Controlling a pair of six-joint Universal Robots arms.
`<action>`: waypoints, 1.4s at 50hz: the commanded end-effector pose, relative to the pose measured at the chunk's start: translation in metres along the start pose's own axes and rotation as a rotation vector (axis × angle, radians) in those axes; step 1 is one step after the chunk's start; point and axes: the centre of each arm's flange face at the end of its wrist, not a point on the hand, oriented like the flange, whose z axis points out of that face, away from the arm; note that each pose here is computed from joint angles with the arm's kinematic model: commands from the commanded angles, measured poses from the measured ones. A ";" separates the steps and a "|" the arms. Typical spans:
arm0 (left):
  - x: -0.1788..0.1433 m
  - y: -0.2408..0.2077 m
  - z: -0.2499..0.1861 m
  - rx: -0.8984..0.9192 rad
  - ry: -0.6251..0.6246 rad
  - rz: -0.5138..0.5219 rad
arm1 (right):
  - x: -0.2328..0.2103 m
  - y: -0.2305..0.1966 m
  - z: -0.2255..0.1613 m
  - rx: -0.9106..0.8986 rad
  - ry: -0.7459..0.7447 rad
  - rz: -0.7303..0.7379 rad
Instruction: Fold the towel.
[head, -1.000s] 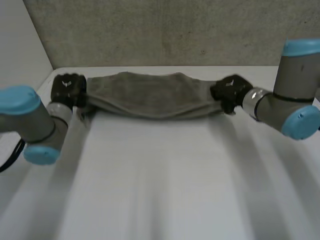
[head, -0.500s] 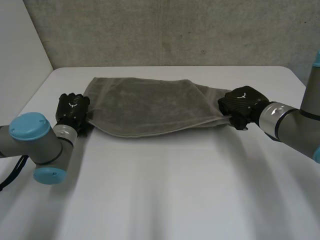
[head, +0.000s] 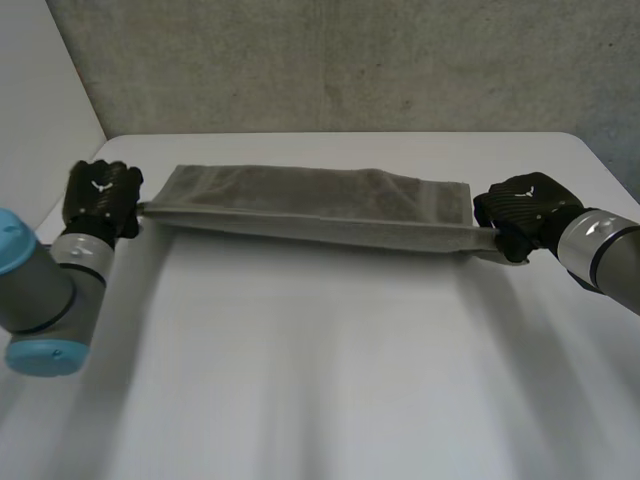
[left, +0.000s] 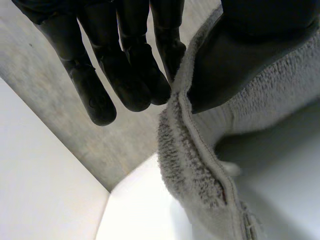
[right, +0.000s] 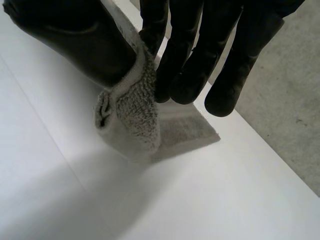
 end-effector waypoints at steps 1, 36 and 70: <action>-0.017 -0.040 -0.030 0.077 -0.002 -0.040 | -0.005 -0.014 -0.029 0.035 0.007 -0.012; -0.029 -0.016 -0.018 -0.024 0.055 -0.135 | 0.013 -0.031 -0.005 0.098 0.046 -0.075; 0.017 0.065 0.096 -0.116 0.085 -0.149 | 0.019 0.016 0.155 0.092 0.150 -0.088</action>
